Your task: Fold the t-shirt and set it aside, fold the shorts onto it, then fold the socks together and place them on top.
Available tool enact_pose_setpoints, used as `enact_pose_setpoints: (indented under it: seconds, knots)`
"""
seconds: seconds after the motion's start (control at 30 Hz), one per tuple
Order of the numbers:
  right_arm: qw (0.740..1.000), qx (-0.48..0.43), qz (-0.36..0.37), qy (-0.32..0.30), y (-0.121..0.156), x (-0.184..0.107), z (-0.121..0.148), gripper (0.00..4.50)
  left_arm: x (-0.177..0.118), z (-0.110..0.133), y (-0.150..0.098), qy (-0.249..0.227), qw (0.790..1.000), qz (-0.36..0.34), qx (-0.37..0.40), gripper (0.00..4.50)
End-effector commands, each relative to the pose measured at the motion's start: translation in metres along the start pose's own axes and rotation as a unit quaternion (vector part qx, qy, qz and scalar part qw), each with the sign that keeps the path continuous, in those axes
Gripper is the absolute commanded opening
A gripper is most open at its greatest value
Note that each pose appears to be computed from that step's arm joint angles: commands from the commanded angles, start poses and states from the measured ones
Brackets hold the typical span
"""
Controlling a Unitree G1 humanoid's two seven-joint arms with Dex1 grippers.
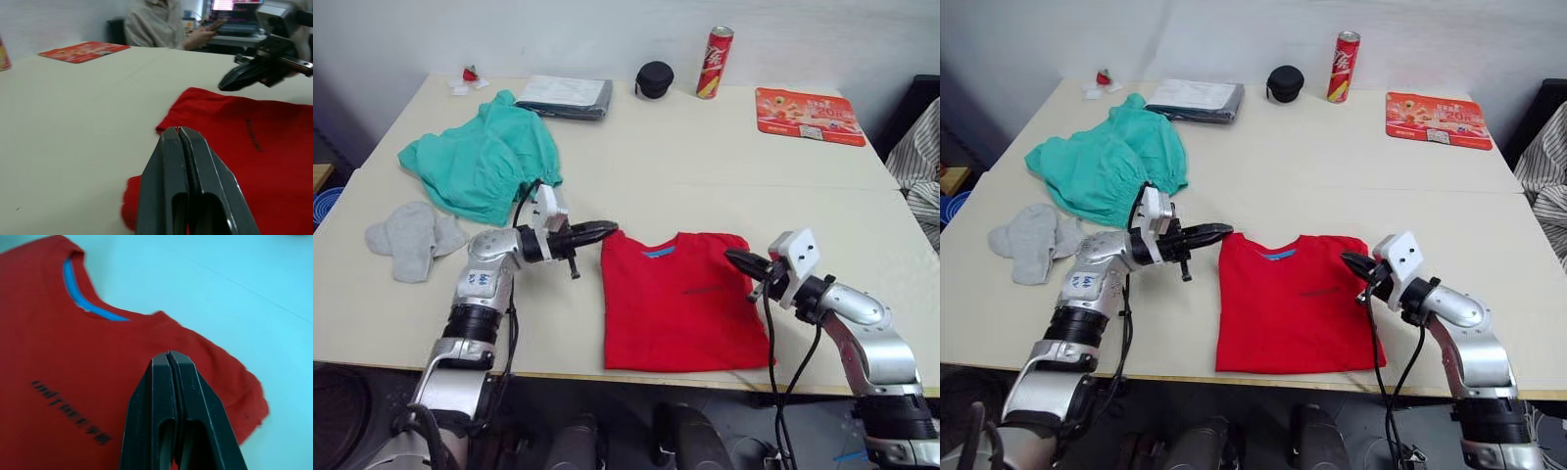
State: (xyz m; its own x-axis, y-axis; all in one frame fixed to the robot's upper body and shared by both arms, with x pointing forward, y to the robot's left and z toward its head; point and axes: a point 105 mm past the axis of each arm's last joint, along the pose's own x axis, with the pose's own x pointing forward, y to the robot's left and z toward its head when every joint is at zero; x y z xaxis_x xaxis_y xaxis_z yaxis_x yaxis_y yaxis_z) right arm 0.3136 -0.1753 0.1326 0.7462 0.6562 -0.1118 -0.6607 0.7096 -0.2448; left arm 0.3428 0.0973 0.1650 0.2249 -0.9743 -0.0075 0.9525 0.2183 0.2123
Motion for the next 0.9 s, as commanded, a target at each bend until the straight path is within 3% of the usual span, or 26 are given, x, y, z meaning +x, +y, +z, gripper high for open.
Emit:
enact_pose_setpoints:
  seconds: [0.03,0.17,0.3,0.53,0.7,0.8,0.9]
  knots:
    - [1.0,-0.014,0.017,-0.008,0.021,0.011,0.004,0.0,0.016,-0.006,-0.029,0.042,0.996,-0.068,0.037,0.04]
    - [0.999,-0.033,0.006,0.007,0.024,0.019,-0.011,0.0,0.026,-0.033,-0.026,0.074,0.997,-0.011,0.028,0.04]
    - [0.997,-0.001,-0.08,0.016,-0.01,0.017,-0.033,0.0,0.033,-0.062,-0.012,0.091,0.993,0.078,-0.015,0.04]
    - [0.982,0.069,-0.173,0.038,-0.052,-0.004,-0.061,0.0,0.021,-0.087,0.002,0.115,0.98,0.15,-0.063,0.04]
    - [0.972,0.101,-0.21,0.034,-0.068,-0.012,-0.065,0.0,0.015,-0.084,0.004,0.104,0.98,0.152,-0.068,0.04]
    - [0.979,0.077,-0.187,-0.019,-0.067,-0.009,-0.034,0.0,0.014,-0.046,0.0,0.014,0.993,0.109,-0.047,0.04]
    - [0.986,0.059,-0.141,-0.06,-0.053,-0.003,-0.007,0.0,0.016,-0.027,-0.006,-0.02,0.996,0.074,-0.038,0.04]
